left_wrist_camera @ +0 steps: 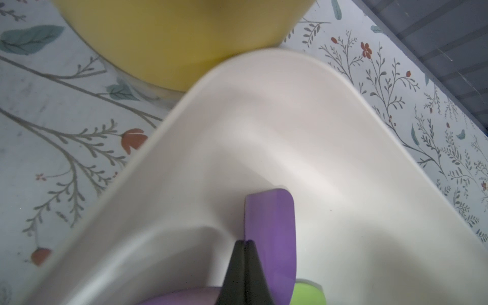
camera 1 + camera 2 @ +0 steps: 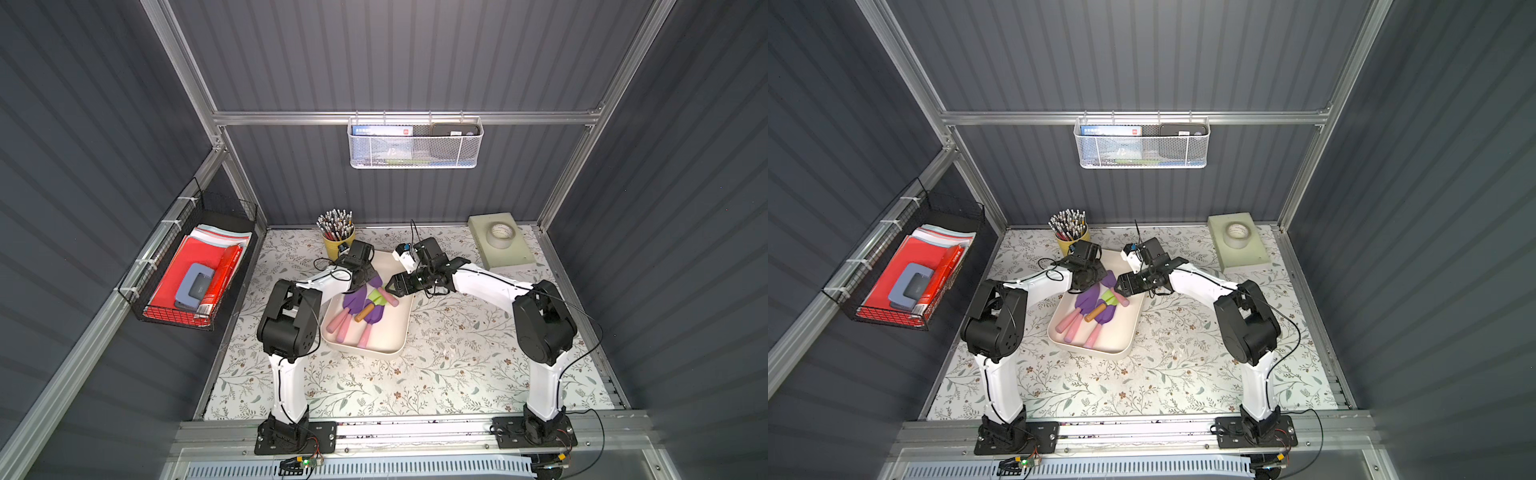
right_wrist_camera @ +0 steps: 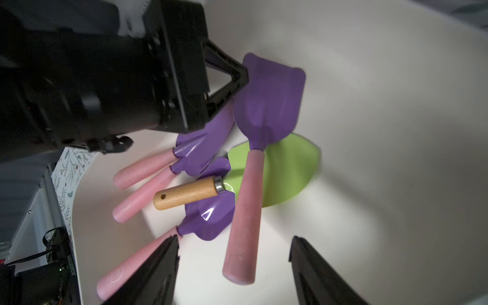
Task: Take the shovel out of the storage box
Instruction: Pick up the shovel from the storage box.
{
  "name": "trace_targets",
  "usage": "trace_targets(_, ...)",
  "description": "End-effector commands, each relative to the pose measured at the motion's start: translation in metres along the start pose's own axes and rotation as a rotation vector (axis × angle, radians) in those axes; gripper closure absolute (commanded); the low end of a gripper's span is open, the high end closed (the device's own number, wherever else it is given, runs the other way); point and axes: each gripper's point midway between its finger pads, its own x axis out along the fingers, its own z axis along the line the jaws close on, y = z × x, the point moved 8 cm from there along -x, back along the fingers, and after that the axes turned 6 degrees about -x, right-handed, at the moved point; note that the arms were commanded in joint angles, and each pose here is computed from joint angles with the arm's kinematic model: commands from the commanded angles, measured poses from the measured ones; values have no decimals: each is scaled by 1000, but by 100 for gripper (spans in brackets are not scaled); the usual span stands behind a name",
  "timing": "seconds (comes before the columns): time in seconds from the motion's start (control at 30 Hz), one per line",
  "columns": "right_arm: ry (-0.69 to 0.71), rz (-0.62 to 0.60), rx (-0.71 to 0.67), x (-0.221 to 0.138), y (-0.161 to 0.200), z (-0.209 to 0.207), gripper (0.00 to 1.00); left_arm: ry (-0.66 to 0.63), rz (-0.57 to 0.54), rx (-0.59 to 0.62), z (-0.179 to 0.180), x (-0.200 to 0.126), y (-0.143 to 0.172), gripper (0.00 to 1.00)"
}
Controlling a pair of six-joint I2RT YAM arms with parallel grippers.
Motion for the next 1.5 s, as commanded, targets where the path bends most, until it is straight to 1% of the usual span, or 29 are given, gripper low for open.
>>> trace_targets(0.0, -4, 56, -11, 7, 5, 1, 29, 18, 8, 24, -1, -11, -1, 100)
trace_targets(0.3, -49, 121, -11, 33, 19, 5, 30, 13, 19, 27, 0, -7, 2, 100)
trace_targets(0.53, -52, 177, 10, 47, 30, 2, 35, 9, 21, 27, 2, -6, 3, 100)
trace_targets(0.67, -48, 200, 17, 51, 35, 1, 41, 11, 24, 28, 2, -6, 3, 100)
trace_targets(0.8, -39, 215, 21, 53, 38, 0, 43, 14, 22, 27, 1, -7, 2, 100)
trace_targets(0.83, -37, 215, 22, 53, 38, -1, 46, 16, 21, 27, 0, -7, 2, 100)
trace_targets(0.87, -35, 219, 23, 54, 39, -2, 51, 17, 23, 27, 0, -7, 2, 100)
trace_targets(0.93, -38, 218, 23, 54, 39, -1, 57, 16, 24, 27, 1, -7, 2, 100)
trace_targets(1.07, -32, 206, 24, 53, 36, -1, 64, 19, 26, 27, 0, -7, 2, 100)
trace_targets(1.1, -29, 202, 23, 52, 35, 0, 67, 20, 25, 26, 0, -8, 2, 100)
trace_targets(1.17, -27, 193, 21, 50, 32, 0, 79, 23, 26, 27, -1, -9, 2, 100)
trace_targets(1.2, -28, 189, 19, 49, 31, 1, 82, 28, 23, 27, -3, -10, 0, 100)
trace_targets(1.27, -23, 175, 13, 45, 27, 4, 85, 38, 18, 25, -5, -13, -2, 100)
trace_targets(1.4, 5, 140, -11, 36, 19, 10, 89, 64, 3, 49, -13, -18, -8, 85)
trace_targets(1.43, 8, 133, -14, 34, 17, 11, 90, 72, -4, 48, -16, -21, -11, 76)
trace_targets(1.47, 9, 124, -19, 31, 15, 13, 91, 80, -12, 46, -18, -24, -13, 63)
